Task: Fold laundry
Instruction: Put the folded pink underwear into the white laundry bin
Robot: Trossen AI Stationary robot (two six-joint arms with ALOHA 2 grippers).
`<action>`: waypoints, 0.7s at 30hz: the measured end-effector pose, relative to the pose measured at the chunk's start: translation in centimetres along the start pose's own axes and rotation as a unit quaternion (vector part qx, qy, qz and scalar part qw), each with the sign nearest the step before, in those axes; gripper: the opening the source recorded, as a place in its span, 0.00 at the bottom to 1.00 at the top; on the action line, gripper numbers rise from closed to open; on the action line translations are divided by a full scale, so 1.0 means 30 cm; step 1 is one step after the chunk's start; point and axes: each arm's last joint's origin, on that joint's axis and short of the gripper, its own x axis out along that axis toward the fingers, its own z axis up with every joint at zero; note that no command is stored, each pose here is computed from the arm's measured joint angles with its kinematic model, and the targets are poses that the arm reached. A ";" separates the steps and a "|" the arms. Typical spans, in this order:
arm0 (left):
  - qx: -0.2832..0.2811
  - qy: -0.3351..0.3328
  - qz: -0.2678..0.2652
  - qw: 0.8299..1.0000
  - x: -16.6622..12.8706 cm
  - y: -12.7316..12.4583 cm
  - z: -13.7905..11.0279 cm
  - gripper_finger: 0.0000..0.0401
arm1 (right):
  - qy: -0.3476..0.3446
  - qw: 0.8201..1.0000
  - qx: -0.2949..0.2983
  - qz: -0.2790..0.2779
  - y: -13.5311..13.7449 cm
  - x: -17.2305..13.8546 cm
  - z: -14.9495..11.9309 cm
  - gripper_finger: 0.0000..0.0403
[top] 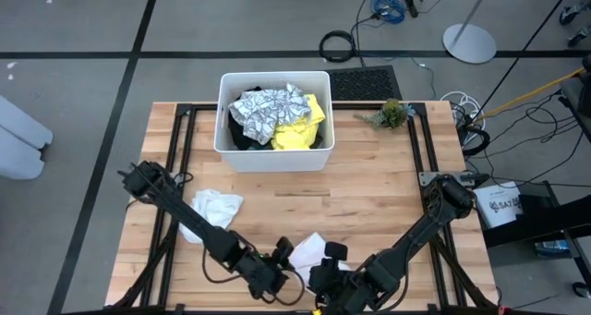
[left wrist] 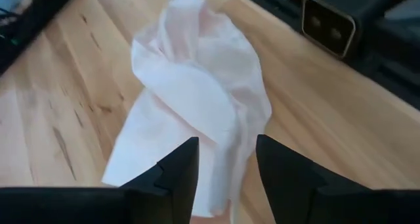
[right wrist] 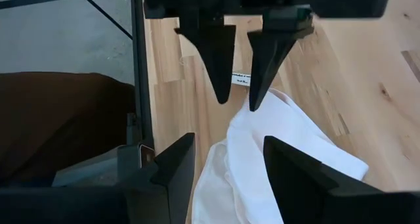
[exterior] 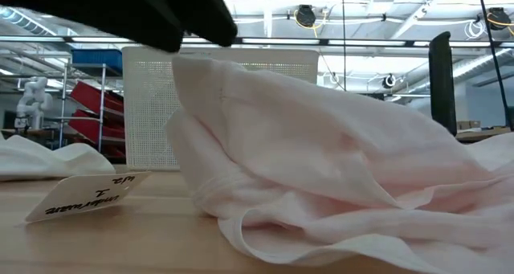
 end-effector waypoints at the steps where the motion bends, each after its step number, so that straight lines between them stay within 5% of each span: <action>1: 0.001 0.008 -0.002 1.000 0.005 -0.002 0.002 0.41 | 0.000 1.000 0.000 0.000 0.000 0.000 0.000 0.42; 13: 0.050 0.047 -0.007 0.998 0.012 0.012 0.007 0.60 | 0.000 1.000 0.003 0.001 0.000 0.000 0.000 0.42; 21: 0.027 0.118 -0.015 0.992 0.122 0.024 -0.090 0.62 | 0.000 1.000 0.004 0.001 0.000 0.000 0.000 0.42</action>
